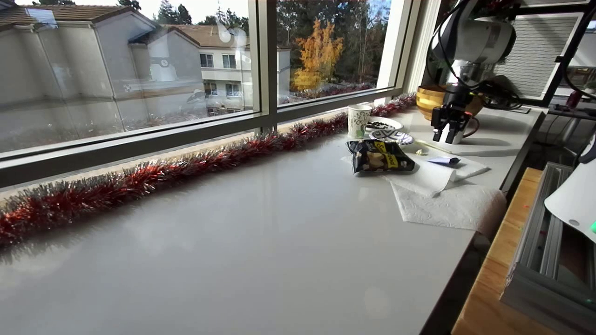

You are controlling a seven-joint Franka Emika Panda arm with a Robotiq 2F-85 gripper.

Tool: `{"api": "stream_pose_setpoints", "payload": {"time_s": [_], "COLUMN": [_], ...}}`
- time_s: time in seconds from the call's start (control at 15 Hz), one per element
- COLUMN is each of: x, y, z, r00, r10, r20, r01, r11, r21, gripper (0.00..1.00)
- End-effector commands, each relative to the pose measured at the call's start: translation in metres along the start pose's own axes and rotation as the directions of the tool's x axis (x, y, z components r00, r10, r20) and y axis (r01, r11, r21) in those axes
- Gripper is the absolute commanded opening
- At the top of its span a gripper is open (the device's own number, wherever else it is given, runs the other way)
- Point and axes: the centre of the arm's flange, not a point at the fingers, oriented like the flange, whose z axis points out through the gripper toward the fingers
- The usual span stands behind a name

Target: Turn the plastic spoon over

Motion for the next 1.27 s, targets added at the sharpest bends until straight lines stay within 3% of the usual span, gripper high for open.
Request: {"api": "stream_pose_setpoints", "payload": {"time_s": [0.0, 0.13, 0.53, 0.67, 0.87, 0.93, 1.2], "x": [-0.021, -0.031, -0.058, -0.064, -0.071, -0.044, -0.046], "y": [-0.009, -0.018, -0.057, -0.068, -0.083, -0.060, -0.063], "z": [-0.036, -0.056, -0.126, -0.153, -0.194, -0.159, -0.166], "r00": [0.998, 0.995, 0.967, 0.957, 0.953, 0.958, 0.957], "r10": [0.039, 0.068, 0.077, 0.093, 0.105, 0.094, 0.093], "r20": [-0.041, -0.067, -0.242, -0.274, -0.284, -0.271, -0.275], "r01": [-0.044, -0.080, -0.157, -0.187, -0.191, -0.184, -0.185], "r11": [0.991, 0.978, 0.930, 0.921, 0.935, 0.925, 0.926], "r21": [-0.126, -0.192, -0.333, -0.341, -0.298, -0.331, -0.330], "gripper": [0.90, 0.99, 1.00, 1.00, 1.00, 1.00, 1.00]}}
